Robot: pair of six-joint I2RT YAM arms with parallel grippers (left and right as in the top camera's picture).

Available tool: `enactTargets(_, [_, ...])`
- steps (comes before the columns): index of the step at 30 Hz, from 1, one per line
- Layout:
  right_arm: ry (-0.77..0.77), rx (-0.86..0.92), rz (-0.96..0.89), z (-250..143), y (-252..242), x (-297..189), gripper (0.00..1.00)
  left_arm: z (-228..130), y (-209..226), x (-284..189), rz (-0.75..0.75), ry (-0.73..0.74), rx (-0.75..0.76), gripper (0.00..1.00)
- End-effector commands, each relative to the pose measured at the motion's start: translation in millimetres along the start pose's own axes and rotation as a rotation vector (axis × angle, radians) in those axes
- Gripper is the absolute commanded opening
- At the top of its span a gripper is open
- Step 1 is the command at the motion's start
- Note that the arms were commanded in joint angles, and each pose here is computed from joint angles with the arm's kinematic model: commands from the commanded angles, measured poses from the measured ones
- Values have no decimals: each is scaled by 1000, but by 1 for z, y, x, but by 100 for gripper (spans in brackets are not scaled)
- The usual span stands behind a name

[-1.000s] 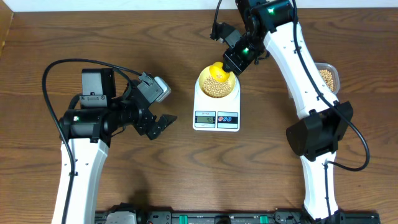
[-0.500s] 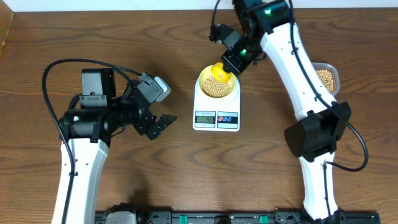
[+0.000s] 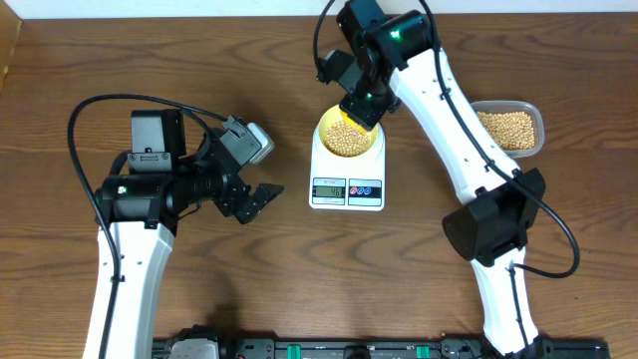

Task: Scoop item into bowl and weigh 50g on scale
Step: 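Tilt the scoop and pour soybeans gradually into the bowl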

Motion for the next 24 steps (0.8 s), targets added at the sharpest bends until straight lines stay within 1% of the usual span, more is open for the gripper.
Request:
enactTargets(1, [-55,16,-33,4,-3,-19,1,1,1,-2,1,-9,16,98])
enactTargets(21, [-54,-30,-28,7,8,-19,1,1,1,-2,1,-9,16,98])
enactTargets(24, [-51,-67,-27,6,9,-19,1,1,1,-2,1,-9,16,98])
Point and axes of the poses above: each gripper's point midway between its finger pads, its own x axis out along the fingers, its own y axis along the line the jaws close on, z = x × y, the point moved 5 cm from there along -x, back along the fingers, and after that the axes turned 9 degrees about x, right-handed, at the moved point
